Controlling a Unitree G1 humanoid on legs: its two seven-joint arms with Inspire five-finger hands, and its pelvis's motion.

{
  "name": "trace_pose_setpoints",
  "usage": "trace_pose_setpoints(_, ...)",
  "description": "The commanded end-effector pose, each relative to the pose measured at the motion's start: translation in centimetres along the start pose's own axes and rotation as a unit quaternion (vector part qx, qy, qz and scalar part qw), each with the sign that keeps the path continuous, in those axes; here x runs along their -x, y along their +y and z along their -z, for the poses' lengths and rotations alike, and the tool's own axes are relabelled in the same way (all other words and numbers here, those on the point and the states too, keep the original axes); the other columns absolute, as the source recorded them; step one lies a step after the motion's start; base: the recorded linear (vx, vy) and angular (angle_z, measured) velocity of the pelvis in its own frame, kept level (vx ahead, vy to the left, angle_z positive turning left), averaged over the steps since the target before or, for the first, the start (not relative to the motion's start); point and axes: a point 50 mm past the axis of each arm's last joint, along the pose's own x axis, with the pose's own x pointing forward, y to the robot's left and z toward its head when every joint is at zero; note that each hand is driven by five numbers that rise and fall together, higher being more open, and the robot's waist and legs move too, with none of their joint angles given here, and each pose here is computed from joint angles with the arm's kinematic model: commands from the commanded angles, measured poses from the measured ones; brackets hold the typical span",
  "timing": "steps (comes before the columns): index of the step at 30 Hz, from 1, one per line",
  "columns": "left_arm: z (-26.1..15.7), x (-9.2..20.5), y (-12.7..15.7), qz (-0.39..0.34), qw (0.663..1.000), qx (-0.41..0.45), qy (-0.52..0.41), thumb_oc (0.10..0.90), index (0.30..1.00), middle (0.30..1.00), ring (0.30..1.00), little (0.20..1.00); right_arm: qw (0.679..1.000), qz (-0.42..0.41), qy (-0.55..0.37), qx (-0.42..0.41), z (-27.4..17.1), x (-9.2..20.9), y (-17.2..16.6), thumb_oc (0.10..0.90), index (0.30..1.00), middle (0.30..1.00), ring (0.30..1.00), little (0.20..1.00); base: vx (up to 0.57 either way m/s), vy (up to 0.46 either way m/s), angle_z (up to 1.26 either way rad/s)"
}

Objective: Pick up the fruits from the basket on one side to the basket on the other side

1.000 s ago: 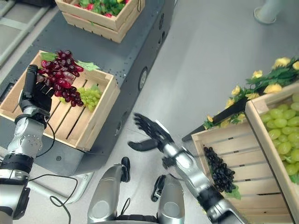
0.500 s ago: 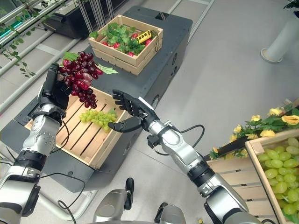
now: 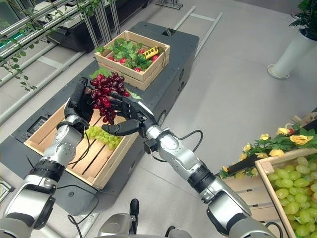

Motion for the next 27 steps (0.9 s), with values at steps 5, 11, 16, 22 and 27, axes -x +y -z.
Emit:
trace_pose_setpoints(5,-3.8,-1.8,-6.4,0.1,0.991,-0.002,-0.092,0.4,0.3,0.3,0.3,0.3,0.995,0.003,-0.066,-0.068,-3.0,-2.2,1.2,0.8,0.9,0.9,0.9,0.9,-0.02,-0.023,-0.01)
trace_pose_setpoints(11,-2.6,-1.6,-8.4,0.14,0.987,0.006,-0.077,0.4,0.3,0.3,0.3,0.3,0.993,0.035,-0.06,-0.093,-3.4,-2.8,0.3,0.8,0.9,0.9,0.9,0.9,-0.01,-0.046,-0.01)
trace_pose_setpoints(16,-1.7,-1.3,-9.6,0.163,0.984,0.02,-0.063,0.4,0.3,0.3,0.3,0.3,0.992,0.061,-0.058,-0.097,-3.5,-3.0,-0.3,0.8,0.9,0.9,0.9,0.9,0.01,-0.006,0.0)
trace_pose_setpoints(22,-0.7,-0.6,-11.0,0.194,0.979,0.031,-0.052,0.4,0.3,0.3,0.3,0.3,0.989,0.103,-0.04,-0.095,-3.0,-3.2,-1.2,0.8,0.9,0.9,0.9,0.9,0.01,-0.004,0.0)
trace_pose_setpoints(27,-1.0,-0.1,-12.2,0.213,0.974,0.044,-0.062,0.4,0.3,0.3,0.3,0.3,0.987,0.134,0.006,-0.088,-1.6,-3.3,-1.9,0.8,0.9,0.9,0.9,0.9,0.0,0.0,0.0)
